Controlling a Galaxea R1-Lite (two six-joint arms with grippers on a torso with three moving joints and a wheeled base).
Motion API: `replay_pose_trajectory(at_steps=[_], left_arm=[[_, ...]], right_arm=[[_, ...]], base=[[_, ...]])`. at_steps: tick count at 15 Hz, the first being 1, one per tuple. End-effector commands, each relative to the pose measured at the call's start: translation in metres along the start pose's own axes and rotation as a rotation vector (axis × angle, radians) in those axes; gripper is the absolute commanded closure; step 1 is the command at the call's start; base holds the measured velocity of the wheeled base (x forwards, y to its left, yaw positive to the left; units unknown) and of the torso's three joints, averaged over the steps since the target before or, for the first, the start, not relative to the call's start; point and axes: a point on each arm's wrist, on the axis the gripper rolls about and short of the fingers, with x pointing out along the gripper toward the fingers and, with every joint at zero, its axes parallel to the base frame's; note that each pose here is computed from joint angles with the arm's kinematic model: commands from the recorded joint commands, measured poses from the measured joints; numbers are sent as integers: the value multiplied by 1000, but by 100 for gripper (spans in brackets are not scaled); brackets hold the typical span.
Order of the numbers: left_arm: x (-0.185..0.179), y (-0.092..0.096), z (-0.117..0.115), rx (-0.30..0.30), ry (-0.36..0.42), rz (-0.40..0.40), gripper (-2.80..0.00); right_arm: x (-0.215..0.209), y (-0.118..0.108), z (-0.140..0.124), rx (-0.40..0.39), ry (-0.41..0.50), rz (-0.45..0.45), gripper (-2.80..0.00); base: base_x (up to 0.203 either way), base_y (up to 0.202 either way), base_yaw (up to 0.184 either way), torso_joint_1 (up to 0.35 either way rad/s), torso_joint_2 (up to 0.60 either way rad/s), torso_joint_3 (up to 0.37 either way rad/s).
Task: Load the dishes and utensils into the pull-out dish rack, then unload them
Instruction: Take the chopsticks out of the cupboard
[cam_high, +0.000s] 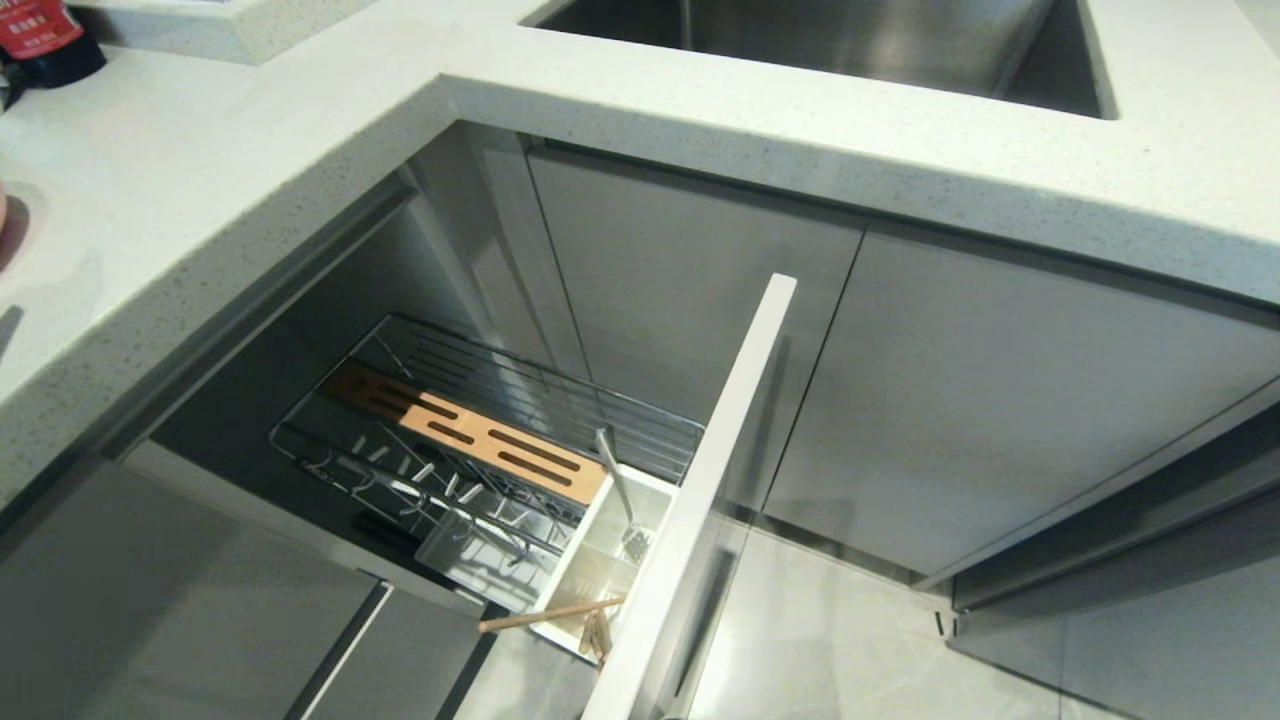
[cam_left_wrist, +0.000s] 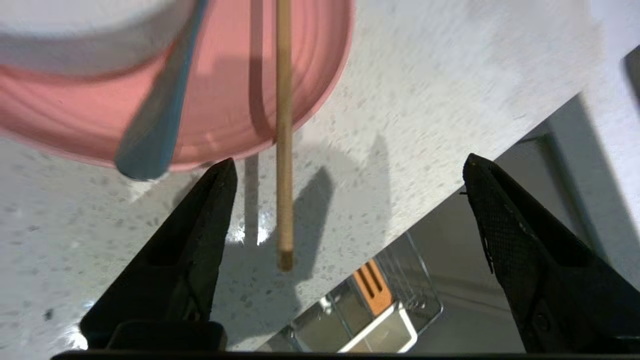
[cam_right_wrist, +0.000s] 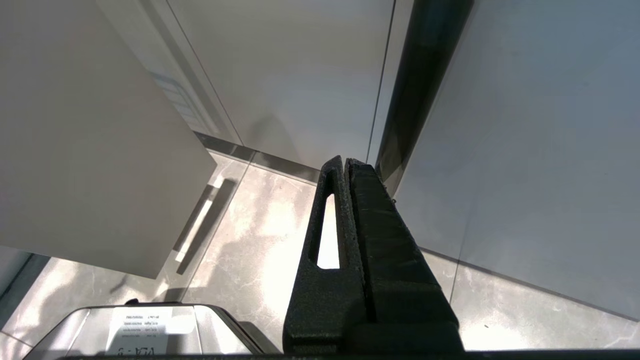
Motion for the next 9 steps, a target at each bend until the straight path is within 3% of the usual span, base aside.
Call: replay_pose_trajectory(at_steps=[1, 4, 7, 8, 9], left_arm=[[-27, -6, 6, 10, -106, -14, 0], [-58, -20, 24, 26, -256, -58, 0], [-84, -37, 47, 49, -418, -220, 0], [-83, -40, 51, 22, -429, -255, 0], [-78, -43, 54, -42, -415, -284, 0]], right_arm=[[0, 0, 0, 0, 1, 0, 0], [0, 0, 0, 0, 1, 0, 0], [0, 0, 0, 0, 1, 0, 0], [0, 0, 0, 0, 1, 2, 0], [0, 0, 0, 0, 1, 0, 0]], base=[[0, 0, 0, 0, 0, 0], [0, 0, 0, 0, 0, 0], [0, 0, 0, 0, 0, 0], [0, 0, 0, 0, 0, 0], [0, 0, 0, 0, 0, 0]])
